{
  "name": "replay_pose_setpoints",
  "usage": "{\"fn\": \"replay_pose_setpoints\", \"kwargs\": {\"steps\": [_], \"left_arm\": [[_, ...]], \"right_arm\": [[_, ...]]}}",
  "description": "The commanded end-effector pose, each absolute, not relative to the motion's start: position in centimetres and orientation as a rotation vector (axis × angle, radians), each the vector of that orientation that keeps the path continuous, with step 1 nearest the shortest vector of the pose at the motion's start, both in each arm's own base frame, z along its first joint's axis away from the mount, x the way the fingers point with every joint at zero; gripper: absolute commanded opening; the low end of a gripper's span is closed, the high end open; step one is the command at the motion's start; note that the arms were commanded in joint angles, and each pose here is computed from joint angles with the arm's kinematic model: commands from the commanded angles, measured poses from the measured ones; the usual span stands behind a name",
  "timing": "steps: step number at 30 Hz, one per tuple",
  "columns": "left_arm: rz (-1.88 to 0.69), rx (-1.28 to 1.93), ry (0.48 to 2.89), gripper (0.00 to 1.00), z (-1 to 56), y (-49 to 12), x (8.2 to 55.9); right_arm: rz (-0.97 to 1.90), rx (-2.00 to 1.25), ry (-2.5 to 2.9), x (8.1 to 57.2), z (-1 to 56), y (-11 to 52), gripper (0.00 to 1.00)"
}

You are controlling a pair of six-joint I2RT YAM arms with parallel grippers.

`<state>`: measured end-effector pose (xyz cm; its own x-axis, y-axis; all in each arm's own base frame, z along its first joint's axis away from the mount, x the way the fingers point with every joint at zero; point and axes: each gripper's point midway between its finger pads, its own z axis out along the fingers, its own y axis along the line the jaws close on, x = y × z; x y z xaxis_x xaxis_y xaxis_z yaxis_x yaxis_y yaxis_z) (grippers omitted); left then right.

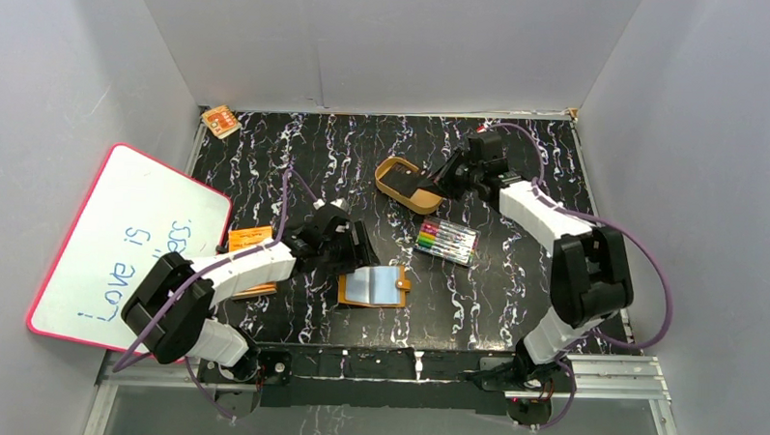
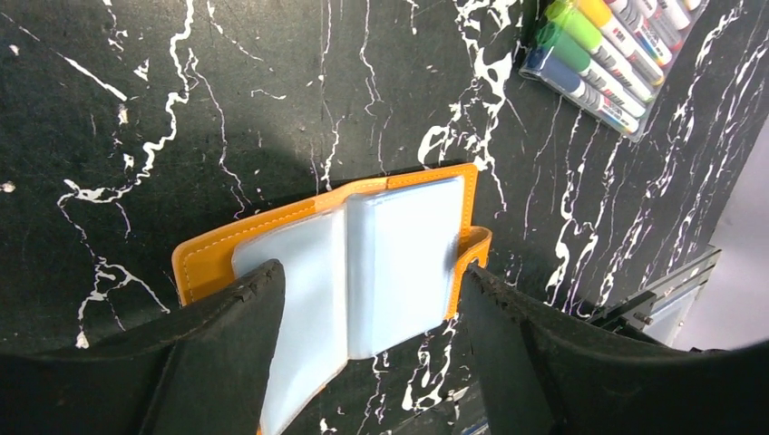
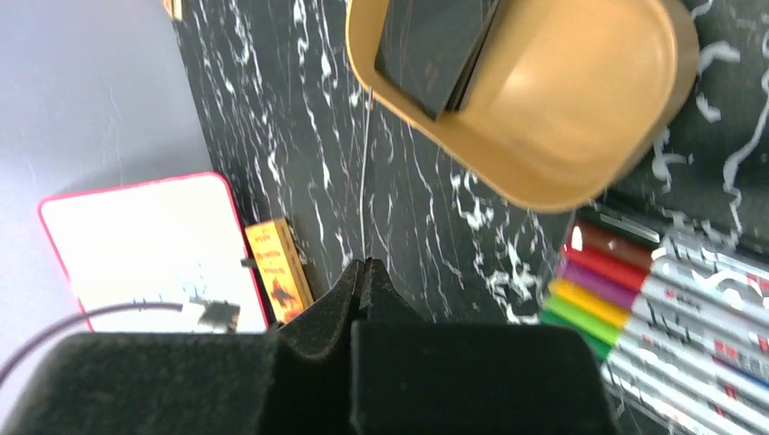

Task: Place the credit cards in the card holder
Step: Pick up the credit card from the storage box.

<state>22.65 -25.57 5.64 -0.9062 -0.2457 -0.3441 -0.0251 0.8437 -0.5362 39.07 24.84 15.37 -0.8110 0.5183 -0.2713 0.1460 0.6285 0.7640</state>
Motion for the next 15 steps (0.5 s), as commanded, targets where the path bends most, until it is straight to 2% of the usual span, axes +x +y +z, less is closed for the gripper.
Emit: {"fn": "replay_pose_setpoints", "kwargs": {"steps": [1, 15], "left_arm": [[-0.821, -0.185, 2.555, 0.70, 8.8, -26.5, 23.3], [-0.905, -0.287, 2.358, 0.82, 15.2, -25.7, 24.2]], "right_arm": [[1.101, 0.353, 2.381, 35.6, 17.6, 24.6, 0.00], [1.196, -0.041, 2.327, 26.2, 21.3, 22.9, 0.00]]}}
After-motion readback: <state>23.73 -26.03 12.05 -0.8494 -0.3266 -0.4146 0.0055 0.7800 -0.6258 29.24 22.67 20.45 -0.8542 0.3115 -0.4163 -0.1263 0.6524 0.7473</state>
